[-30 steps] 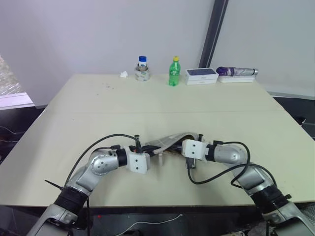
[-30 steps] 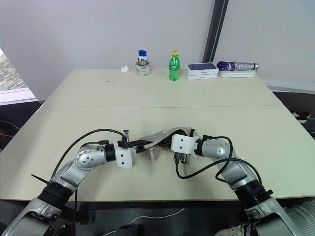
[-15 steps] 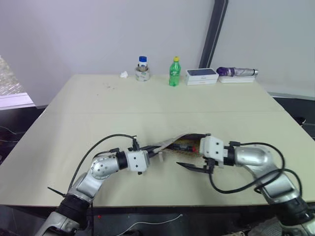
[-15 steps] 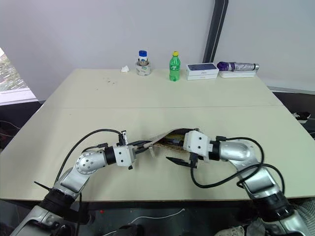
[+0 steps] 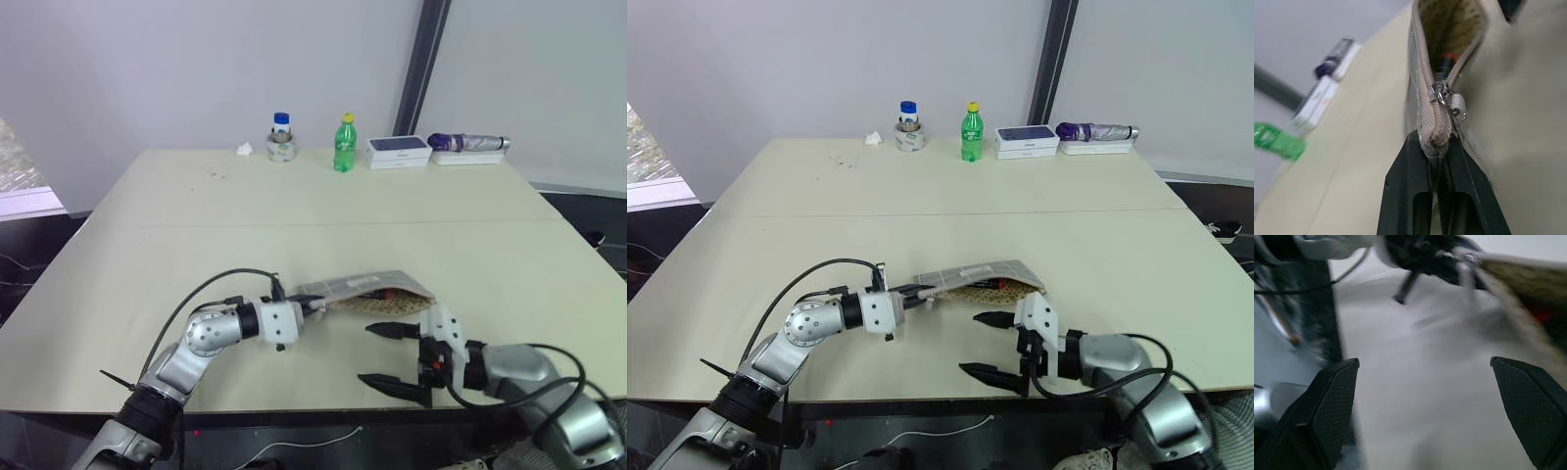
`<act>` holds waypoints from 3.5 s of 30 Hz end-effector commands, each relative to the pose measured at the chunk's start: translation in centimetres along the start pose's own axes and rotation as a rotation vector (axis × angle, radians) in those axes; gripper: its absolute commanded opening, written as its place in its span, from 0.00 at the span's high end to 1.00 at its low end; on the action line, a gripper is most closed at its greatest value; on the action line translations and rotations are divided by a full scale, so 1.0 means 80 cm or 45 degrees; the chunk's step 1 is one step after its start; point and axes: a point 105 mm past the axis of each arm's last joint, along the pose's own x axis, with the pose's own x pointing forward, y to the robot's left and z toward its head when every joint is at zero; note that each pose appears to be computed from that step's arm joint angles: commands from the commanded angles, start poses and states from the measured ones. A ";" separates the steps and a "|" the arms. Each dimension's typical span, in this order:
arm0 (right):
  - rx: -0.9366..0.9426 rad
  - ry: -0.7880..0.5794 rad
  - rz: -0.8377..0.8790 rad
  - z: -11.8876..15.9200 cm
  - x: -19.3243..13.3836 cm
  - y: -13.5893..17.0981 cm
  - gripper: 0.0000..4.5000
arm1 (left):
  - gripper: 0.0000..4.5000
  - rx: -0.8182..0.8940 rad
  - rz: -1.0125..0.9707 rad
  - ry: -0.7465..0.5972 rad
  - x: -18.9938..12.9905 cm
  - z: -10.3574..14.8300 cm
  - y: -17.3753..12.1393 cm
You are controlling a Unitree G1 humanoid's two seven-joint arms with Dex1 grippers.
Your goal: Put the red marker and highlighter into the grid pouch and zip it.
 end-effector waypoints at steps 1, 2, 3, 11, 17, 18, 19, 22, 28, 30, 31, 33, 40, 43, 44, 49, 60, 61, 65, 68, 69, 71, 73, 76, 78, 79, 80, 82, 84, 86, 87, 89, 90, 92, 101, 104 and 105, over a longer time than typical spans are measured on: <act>0.008 0.000 -0.077 -0.012 0.012 -0.006 0.01 | 1.00 0.124 0.021 0.008 0.003 0.003 0.011; 0.024 0.007 -0.114 -0.018 0.016 -0.011 0.01 | 1.00 0.140 0.020 0.011 0.004 0.002 0.012; 0.023 0.011 -0.118 -0.019 0.026 -0.013 0.01 | 1.00 0.182 0.017 0.010 0.007 0.003 0.012; 0.126 -0.085 -0.080 -0.003 0.075 -0.012 0.01 | 1.00 0.268 0.021 0.002 0.016 0.008 0.013; 0.153 -0.134 -0.083 0.006 0.088 -0.013 0.01 | 1.00 0.274 0.034 0.005 0.013 0.009 0.017; 0.147 -0.137 -0.075 0.006 0.089 -0.013 0.01 | 1.00 0.275 0.036 0.006 0.013 0.009 0.018; 0.171 -0.155 -0.071 0.008 0.090 -0.014 0.06 | 1.00 0.275 0.038 0.008 0.012 0.009 0.019; 0.188 -0.158 -0.078 0.008 0.094 -0.018 0.30 | 1.00 0.275 0.039 0.009 0.012 0.009 0.019; 0.110 -0.056 -0.152 -0.013 0.078 -0.031 0.98 | 1.00 0.276 0.051 0.012 0.011 0.010 0.023; 0.116 -0.066 -0.148 -0.012 0.077 -0.032 0.99 | 1.00 0.274 0.053 0.014 0.011 0.010 0.023; 0.106 -0.075 -0.152 -0.010 0.076 -0.032 0.99 | 1.00 0.274 0.053 0.015 0.011 0.009 0.023; 0.112 -0.125 -0.183 -0.001 0.078 -0.038 0.99 | 1.00 0.272 0.053 0.017 0.010 0.009 0.023; 0.100 -0.121 -0.217 -0.004 0.075 -0.041 0.99 | 1.00 0.268 0.056 0.021 0.010 0.007 0.024; 0.079 -0.083 -0.207 -0.010 0.060 -0.040 0.99 | 1.00 0.261 0.069 0.033 0.006 0.005 0.026; 0.075 -0.077 -0.208 -0.010 0.053 -0.042 0.99 | 1.00 0.259 0.085 0.045 0.001 0.001 0.029; 0.071 -0.048 -0.259 -0.003 0.018 -0.057 0.99 | 1.00 0.220 0.153 0.096 -0.022 -0.015 0.046; 0.014 0.045 -0.342 -0.015 -0.018 -0.082 0.99 | 1.00 0.211 0.124 0.102 -0.032 -0.022 0.037; 0.041 0.029 -0.324 -0.014 -0.017 -0.079 0.99 | 1.00 0.211 0.121 0.099 -0.031 -0.021 0.036; 0.151 -0.012 -0.164 -0.015 0.007 -0.043 0.81 | 1.00 0.211 0.121 0.082 -0.024 -0.016 0.034; 0.173 -0.043 -0.154 -0.011 0.030 -0.032 0.46 | 1.00 0.227 0.113 0.072 -0.021 -0.013 0.035; 0.180 -0.070 -0.163 -0.008 0.038 -0.032 0.36 | 1.00 0.234 0.113 0.068 -0.021 -0.010 0.037; 0.183 -0.104 -0.182 -0.003 0.048 -0.035 0.36 | 1.00 0.239 0.118 0.063 -0.021 -0.008 0.041; 0.177 -0.117 -0.203 -0.001 0.058 -0.039 0.36 | 1.00 0.247 0.118 0.061 -0.022 -0.006 0.043; 0.220 -0.171 -0.209 0.004 0.082 -0.039 0.36 | 1.00 0.259 0.114 0.066 -0.022 -0.006 0.045; 0.214 -0.170 -0.165 0.005 0.095 -0.032 0.36 | 1.00 0.258 0.120 0.069 -0.023 -0.005 0.047; 0.201 -0.162 -0.153 0.004 0.099 -0.031 0.36 | 1.00 0.256 0.120 0.071 -0.023 -0.006 0.047; 0.207 -0.158 -0.166 0.003 0.104 -0.034 0.36 | 1.00 0.256 0.121 0.072 -0.023 -0.006 0.047; 0.209 -0.165 -0.163 0.006 0.112 -0.038 0.36 | 1.00 0.257 0.119 0.076 -0.024 -0.006 0.047; 0.213 -0.173 -0.139 0.009 0.118 -0.036 0.36 | 1.00 0.258 0.119 0.080 -0.025 -0.008 0.047; 0.187 -0.172 -0.162 0.009 0.121 -0.042 0.47 | 1.00 0.257 0.123 0.083 -0.025 -0.009 0.047; 0.209 -0.189 -0.159 0.010 0.121 -0.043 0.54 | 1.00 0.257 0.125 0.084 -0.025 -0.009 0.047; 0.217 -0.205 -0.166 0.013 0.119 -0.045 0.76 | 1.00 0.256 0.128 0.084 -0.025 -0.008 0.047; 0.216 -0.199 -0.172 0.012 0.118 -0.045 0.86 | 1.00 0.254 0.130 0.085 -0.025 -0.008 0.047; 0.209 -0.174 -0.191 0.005 0.102 -0.049 0.99 | 1.00 0.251 0.135 0.090 -0.027 -0.009 0.046; 0.044 0.084 -0.458 -0.022 -0.026 -0.112 0.99 | 1.00 0.174 0.144 0.231 -0.084 -0.046 0.033; -0.012 0.148 -0.557 -0.023 -0.059 -0.135 0.99 | 1.00 0.110 0.168 0.309 -0.113 -0.065 0.033; -0.035 0.158 -0.584 -0.022 -0.066 -0.141 0.99 | 1.00 0.090 0.188 0.336 -0.121 -0.071 0.036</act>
